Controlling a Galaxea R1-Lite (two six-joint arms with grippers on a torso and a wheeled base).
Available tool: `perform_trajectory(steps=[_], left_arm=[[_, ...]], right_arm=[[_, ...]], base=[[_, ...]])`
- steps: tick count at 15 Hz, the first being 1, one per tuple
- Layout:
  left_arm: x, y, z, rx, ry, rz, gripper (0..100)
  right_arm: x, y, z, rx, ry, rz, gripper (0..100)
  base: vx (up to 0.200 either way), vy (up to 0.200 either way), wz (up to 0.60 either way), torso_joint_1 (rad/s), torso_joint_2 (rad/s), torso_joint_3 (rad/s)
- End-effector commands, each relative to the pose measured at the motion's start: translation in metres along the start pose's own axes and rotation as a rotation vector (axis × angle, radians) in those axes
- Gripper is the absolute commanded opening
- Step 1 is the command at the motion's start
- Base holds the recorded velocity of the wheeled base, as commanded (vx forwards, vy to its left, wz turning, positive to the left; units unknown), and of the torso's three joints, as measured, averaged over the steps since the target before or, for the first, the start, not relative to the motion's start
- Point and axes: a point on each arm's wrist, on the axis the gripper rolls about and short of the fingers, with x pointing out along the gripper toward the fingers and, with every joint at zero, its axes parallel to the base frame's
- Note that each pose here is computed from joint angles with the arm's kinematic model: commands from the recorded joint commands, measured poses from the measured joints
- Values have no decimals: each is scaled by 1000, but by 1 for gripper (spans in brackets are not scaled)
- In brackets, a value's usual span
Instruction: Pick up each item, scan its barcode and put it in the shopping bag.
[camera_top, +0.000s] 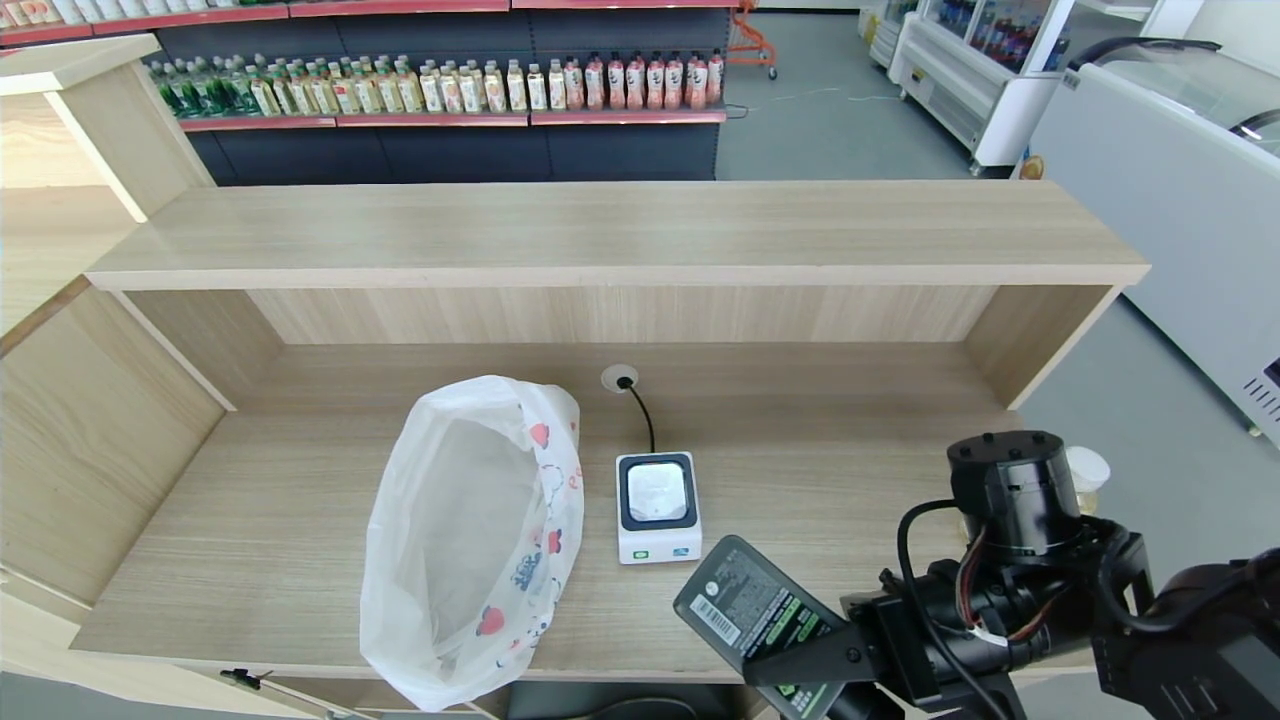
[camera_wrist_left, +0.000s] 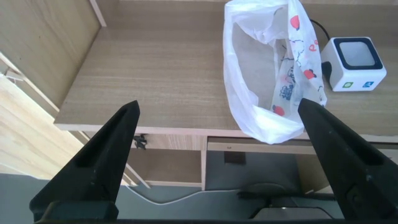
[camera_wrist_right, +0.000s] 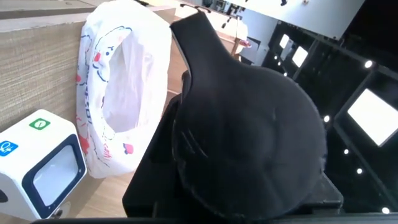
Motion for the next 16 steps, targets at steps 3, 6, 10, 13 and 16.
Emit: perform_trajectory(steps=[3,6,10,13,16], left_arm=[[0,0,0,0,0,0,100],[0,0,0,0,0,0,100],[0,0,0,0,0,0,100],[0,0,0,0,0,0,100],[0,0,0,0,0,0,100]], right_arm=[[-6,-6,5,5,5,3,0],[-28,-27,7,195,74,3,0],[-88,-57,20,581,426,149,0],[-105,-74,17,960,566,37,0],[-136,-102,8,1584,903,-313,0]], base=[[0,0,0,0,0,0],[0,0,0,0,0,0],[0,0,0,0,0,0],[0,0,0,0,0,0],[0,0,0,0,0,0]])
